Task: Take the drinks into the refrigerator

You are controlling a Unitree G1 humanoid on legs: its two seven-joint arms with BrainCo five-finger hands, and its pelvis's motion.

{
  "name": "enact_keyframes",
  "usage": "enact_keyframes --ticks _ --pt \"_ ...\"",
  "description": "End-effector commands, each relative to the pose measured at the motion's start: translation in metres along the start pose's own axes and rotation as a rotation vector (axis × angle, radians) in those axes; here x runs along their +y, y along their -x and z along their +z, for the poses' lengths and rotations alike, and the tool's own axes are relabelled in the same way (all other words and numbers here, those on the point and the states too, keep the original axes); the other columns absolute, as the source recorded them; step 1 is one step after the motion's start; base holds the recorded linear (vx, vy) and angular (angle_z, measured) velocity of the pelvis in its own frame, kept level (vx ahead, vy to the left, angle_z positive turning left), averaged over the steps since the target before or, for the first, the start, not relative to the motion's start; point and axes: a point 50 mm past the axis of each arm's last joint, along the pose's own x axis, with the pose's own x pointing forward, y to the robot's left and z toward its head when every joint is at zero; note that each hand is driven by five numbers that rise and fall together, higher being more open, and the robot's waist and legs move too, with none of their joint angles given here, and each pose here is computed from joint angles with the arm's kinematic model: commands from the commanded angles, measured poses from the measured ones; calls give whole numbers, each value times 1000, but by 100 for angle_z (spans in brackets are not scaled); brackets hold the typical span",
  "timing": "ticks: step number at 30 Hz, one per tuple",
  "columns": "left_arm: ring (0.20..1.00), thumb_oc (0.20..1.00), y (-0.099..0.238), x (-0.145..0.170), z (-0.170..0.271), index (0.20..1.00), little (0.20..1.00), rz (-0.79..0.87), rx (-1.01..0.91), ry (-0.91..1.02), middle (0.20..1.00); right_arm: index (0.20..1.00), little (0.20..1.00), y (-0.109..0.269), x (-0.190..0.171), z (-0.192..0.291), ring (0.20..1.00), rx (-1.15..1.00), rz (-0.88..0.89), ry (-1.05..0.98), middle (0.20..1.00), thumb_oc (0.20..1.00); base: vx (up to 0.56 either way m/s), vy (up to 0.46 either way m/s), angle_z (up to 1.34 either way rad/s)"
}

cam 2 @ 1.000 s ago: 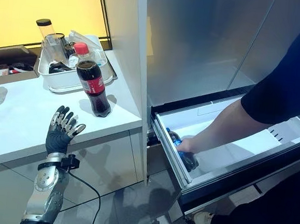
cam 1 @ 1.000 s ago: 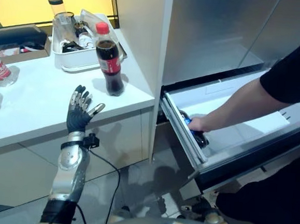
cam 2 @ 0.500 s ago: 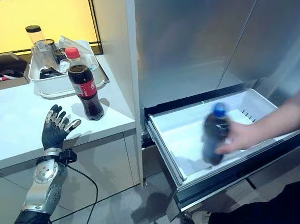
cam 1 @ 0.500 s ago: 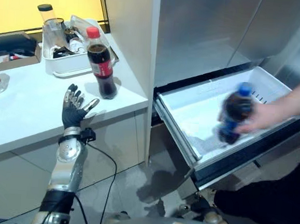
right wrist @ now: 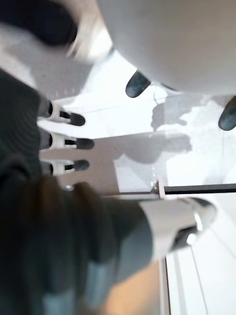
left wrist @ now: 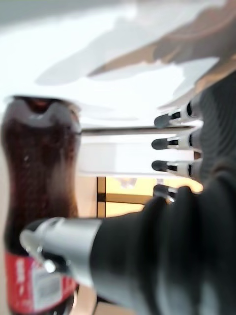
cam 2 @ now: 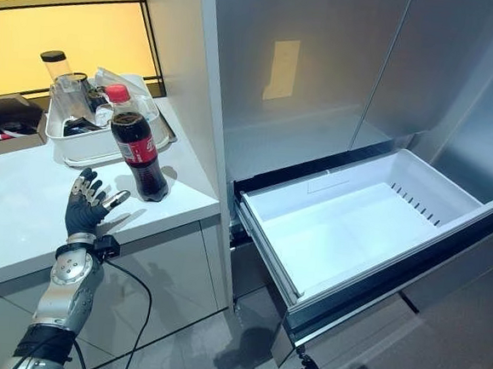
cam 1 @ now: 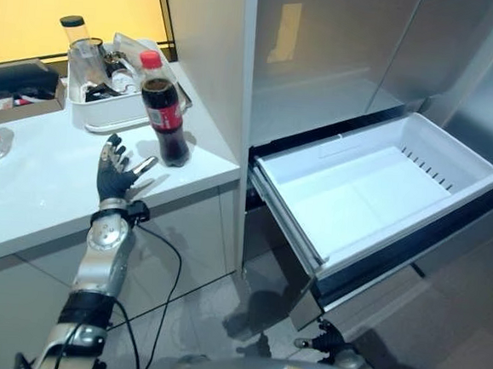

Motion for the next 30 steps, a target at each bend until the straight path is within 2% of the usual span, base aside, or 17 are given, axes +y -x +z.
enact_keyframes --ticks 1,14,20,30 --pt "1000 1000 -34 -9 45 1000 1000 -4 -163 40 1000 1000 1000 1 16 6 1000 -30 52 64 1000 1000 0 0 0" --pt "1000 1000 -65 -9 58 1000 1000 -24 -120 15 1000 1000 1000 2 18 0 1000 -2 59 67 1000 1000 4 -3 -6" --pt "1000 1000 -81 -18 74 1000 1000 -144 -106 -17 1000 1000 1000 1 18 1 1000 12 69 55 1000 1000 1 -1 -1" --pt "1000 1000 -98 -33 71 1000 1000 -147 -17 -8 1000 1000 1000 -1 19 7 1000 7 67 29 1000 1000 8 -3 -6"
